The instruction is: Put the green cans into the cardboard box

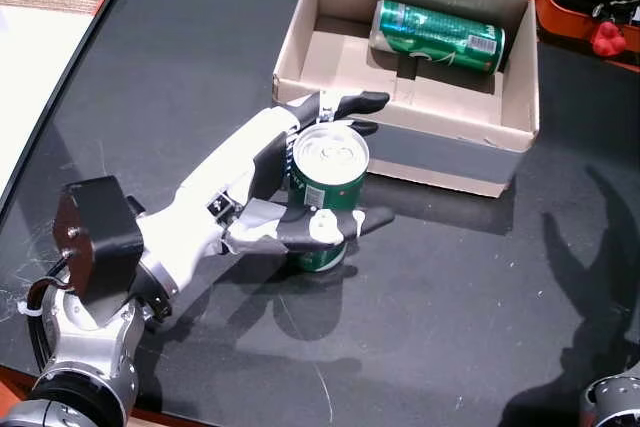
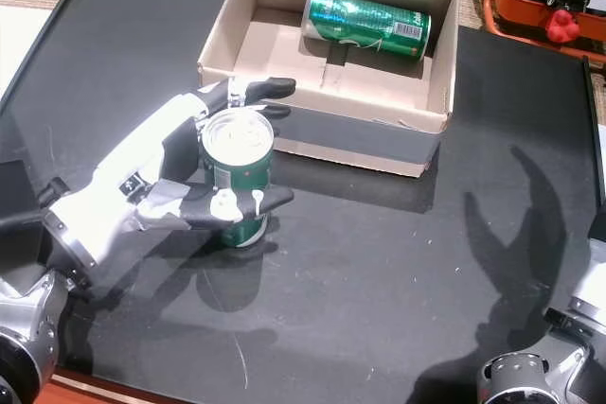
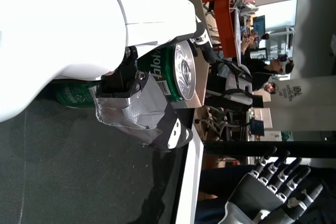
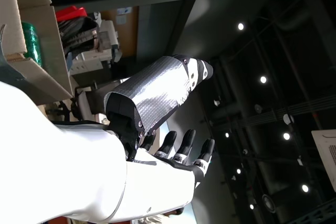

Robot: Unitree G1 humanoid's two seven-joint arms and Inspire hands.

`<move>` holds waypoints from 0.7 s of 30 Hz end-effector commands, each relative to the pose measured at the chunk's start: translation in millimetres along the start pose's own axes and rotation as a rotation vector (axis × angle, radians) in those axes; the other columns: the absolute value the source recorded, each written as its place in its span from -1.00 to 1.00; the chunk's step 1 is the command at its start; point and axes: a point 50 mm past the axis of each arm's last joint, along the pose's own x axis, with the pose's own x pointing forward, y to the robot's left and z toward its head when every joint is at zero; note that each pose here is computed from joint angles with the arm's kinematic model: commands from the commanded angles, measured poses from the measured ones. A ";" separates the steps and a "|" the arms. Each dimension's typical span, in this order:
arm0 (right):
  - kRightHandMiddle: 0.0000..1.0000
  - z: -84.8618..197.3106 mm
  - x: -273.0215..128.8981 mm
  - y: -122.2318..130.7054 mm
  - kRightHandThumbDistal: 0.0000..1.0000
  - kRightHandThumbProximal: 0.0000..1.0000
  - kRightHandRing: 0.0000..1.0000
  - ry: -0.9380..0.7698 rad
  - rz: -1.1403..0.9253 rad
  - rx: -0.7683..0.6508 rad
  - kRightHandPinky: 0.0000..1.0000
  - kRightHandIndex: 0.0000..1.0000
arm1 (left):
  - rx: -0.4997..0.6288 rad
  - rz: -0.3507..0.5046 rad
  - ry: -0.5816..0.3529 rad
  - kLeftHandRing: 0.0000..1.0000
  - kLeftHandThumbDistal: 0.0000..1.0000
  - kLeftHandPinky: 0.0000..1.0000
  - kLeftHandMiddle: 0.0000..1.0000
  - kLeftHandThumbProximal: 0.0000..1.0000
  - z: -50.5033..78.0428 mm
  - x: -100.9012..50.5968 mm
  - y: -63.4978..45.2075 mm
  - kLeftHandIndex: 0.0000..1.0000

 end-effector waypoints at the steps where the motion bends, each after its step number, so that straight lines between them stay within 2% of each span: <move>1: 0.55 2.0 -4.6 -3.6 0.88 0.77 0.54 -0.010 -0.027 -0.008 0.63 0.52 | -0.015 -0.020 0.024 0.84 0.60 0.68 0.77 -0.94 -5.1 0.1 -6.8 0.69; 6: 0.54 2.4 -6.6 -3.1 0.87 0.74 0.53 -0.017 -0.025 0.006 0.60 0.51 | -0.024 -0.013 0.023 0.83 0.57 0.67 0.77 -0.88 -7.6 -2.6 -9.1 0.70; 12: 0.53 3.6 -8.5 -3.2 0.88 0.74 0.52 -0.023 -0.026 -0.002 0.60 0.50 | -0.041 -0.011 0.011 0.80 0.46 0.66 0.76 -0.95 -10.0 -5.4 -12.9 0.70; 21: 0.51 4.9 -10.2 -2.7 0.78 0.75 0.50 -0.038 -0.025 -0.001 0.57 0.49 | -0.127 -0.020 0.051 0.67 0.40 0.66 0.61 -0.95 -21.9 -10.0 -24.0 0.63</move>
